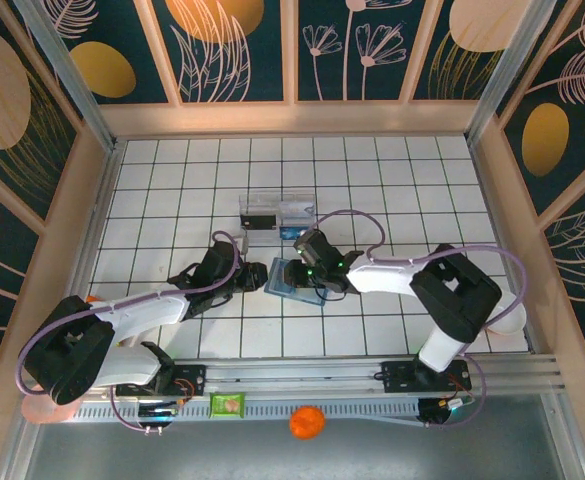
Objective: Take the credit cards out of the card holder
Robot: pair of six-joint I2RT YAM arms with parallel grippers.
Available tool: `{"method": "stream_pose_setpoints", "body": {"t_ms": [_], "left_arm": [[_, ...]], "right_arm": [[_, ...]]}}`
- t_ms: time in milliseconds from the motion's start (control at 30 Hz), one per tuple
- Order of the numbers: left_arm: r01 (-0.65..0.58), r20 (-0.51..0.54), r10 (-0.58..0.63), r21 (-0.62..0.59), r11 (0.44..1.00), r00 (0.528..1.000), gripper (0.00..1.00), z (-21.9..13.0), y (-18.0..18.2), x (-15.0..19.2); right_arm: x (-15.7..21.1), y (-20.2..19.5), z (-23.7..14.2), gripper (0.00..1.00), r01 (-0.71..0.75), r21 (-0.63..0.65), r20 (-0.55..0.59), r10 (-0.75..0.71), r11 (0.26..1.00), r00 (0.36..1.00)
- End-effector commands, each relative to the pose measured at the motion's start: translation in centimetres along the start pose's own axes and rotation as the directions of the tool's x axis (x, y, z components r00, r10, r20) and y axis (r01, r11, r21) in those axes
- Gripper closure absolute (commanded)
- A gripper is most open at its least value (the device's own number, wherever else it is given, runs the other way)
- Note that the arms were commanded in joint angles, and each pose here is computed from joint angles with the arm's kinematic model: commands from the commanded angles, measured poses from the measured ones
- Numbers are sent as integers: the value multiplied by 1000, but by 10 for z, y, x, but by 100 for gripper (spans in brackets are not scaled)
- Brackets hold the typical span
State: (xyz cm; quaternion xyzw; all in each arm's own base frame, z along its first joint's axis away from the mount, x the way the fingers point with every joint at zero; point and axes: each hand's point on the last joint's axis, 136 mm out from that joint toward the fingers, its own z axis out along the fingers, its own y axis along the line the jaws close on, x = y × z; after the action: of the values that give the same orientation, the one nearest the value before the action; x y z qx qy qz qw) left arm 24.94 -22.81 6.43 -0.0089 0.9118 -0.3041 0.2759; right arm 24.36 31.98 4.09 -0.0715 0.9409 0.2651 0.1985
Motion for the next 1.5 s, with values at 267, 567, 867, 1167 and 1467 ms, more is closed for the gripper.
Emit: {"method": "stream_pose_setpoints", "body": {"t_ms": [267,567,867,1167,1467], "left_arm": [[-53,-36,59,138,989,998,82,19,-41,-14],[-64,-62,73,134,989,995,84,42,-45,-18],[-45,-115,47,16,999,992,91,56,-14,-1],[-36,-163,27,-48,998,986,93,55,11,22],[-33,-206,21,-55,998,978,95,50,19,37]], "right_arm": [[-6,2,-19,72,13,-46,50,-11,999,999],[-3,-3,-16,73,-39,-81,10,40,996,999],[-2,-3,-9,73,-104,-134,-35,100,986,994],[2,-15,-2,73,-166,-124,-75,158,978,985],[7,-26,4,73,-216,-100,-118,204,971,972]]}}
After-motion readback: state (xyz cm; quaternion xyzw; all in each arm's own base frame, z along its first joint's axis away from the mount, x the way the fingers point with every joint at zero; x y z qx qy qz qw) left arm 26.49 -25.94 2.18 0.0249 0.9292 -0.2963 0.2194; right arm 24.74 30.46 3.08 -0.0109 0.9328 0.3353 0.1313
